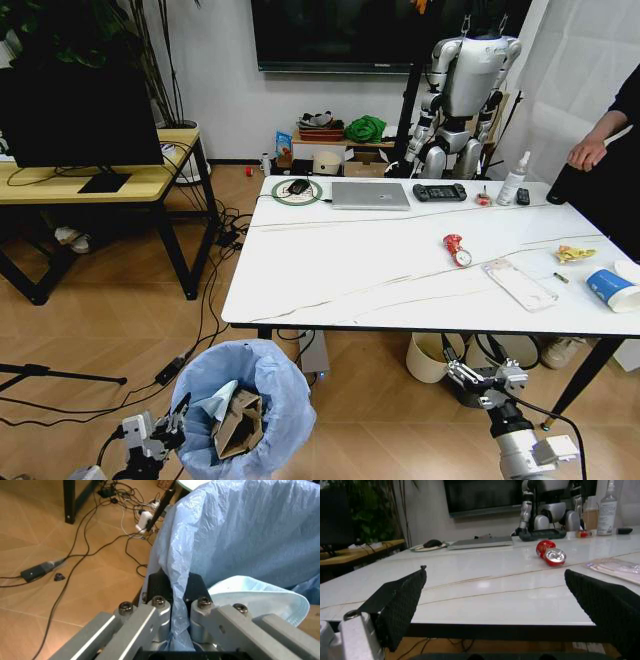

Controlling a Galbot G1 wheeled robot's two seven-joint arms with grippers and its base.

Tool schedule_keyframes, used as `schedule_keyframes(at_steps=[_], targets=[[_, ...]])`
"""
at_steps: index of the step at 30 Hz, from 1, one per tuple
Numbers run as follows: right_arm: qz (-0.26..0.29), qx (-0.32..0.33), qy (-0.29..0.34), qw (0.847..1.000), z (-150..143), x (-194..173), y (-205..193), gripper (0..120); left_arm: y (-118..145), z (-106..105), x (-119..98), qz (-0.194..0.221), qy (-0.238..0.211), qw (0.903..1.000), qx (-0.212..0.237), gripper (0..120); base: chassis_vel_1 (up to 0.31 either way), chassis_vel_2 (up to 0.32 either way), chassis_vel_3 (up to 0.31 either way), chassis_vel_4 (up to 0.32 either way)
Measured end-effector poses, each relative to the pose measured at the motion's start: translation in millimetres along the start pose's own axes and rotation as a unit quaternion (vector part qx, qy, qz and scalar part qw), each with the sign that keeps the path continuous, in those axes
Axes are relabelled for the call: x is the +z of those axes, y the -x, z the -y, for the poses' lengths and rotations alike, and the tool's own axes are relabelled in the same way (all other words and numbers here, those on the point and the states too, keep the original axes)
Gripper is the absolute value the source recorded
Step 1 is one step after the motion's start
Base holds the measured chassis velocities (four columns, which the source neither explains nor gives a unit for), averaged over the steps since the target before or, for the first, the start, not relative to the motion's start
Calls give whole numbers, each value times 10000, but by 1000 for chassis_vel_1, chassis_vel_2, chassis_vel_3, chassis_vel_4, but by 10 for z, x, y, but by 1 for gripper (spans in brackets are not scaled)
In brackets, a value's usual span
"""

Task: Pick up the trash bin and place the trash from the table into it.

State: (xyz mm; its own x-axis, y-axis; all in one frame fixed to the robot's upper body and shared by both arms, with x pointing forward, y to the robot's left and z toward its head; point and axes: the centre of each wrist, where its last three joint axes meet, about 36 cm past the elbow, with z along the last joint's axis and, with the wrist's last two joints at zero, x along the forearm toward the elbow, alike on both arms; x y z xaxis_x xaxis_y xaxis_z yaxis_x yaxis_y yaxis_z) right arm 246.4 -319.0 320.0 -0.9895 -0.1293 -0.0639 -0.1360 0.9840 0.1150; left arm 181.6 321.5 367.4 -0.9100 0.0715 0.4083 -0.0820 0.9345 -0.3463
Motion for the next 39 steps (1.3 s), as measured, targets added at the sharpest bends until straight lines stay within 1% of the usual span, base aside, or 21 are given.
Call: schedule_keyframes(at_steps=[7, 39], targets=[[25, -23, 88, 10000, -27, 36, 32, 100, 0, 14, 23, -6, -46, 10000, -7, 0, -5, -7, 9, 5], [126, -80, 289, 9995, 57, 18, 69, 100, -58, 101, 120, -22, -156, 9999, -47, 0, 0, 0, 0, 0]])
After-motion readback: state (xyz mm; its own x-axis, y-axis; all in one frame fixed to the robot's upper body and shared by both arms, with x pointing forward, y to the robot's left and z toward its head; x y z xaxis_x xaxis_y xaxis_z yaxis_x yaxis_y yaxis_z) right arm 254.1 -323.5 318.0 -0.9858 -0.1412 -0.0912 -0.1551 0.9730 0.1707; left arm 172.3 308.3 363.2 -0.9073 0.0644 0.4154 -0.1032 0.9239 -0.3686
